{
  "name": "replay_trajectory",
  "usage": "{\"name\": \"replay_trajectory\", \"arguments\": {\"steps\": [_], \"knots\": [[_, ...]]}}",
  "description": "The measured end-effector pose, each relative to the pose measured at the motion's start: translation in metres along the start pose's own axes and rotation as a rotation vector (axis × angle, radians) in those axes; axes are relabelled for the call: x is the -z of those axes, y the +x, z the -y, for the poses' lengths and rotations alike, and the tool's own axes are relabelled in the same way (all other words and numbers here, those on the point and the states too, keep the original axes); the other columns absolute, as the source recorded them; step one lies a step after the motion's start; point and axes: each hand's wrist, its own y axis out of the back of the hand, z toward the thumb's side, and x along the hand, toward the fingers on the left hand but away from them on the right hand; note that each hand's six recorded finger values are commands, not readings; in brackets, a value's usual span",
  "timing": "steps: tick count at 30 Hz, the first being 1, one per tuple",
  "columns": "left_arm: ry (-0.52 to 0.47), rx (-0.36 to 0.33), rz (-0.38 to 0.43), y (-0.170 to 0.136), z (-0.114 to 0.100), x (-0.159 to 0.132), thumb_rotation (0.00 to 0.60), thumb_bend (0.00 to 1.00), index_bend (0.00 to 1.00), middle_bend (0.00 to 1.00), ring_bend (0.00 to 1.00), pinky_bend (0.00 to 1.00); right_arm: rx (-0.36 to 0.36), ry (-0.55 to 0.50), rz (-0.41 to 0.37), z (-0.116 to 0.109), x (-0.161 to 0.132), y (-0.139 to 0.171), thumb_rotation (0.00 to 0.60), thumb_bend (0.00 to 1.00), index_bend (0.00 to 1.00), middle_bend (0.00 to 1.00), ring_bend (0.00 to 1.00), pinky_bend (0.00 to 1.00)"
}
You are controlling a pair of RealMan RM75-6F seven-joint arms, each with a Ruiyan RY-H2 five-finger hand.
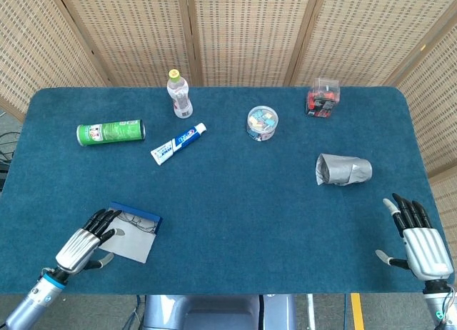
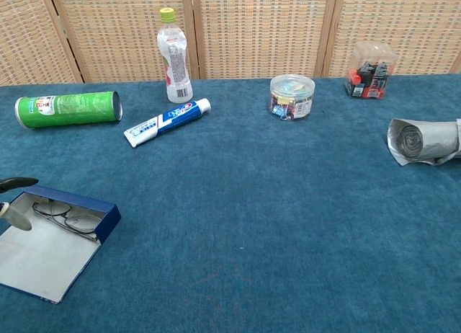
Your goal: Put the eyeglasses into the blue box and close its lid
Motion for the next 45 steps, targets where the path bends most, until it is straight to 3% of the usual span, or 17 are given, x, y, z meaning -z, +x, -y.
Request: {"name": "replay_trajectory", "arguments": {"steps": [13, 45], "knots": [[0.001, 0.024, -0.018, 0.000, 0.023, 0.005, 0.600, 0.33, 0.31, 0.00, 0.00, 0.00, -0.001, -0.003, 0.000, 0.000, 0.000, 0.000, 0.600, 0.00, 0.00, 0.00, 0.00, 0.00], [0.024, 0.011, -0.025, 0.002, 0.028, 0.009, 0.600, 0.33, 0.31, 0.00, 0.00, 0.00, -0.003, -0.010, 0.000, 0.000, 0.000, 0.000, 0.600, 0.00, 0.00, 0.00, 0.00, 0.00]]}}
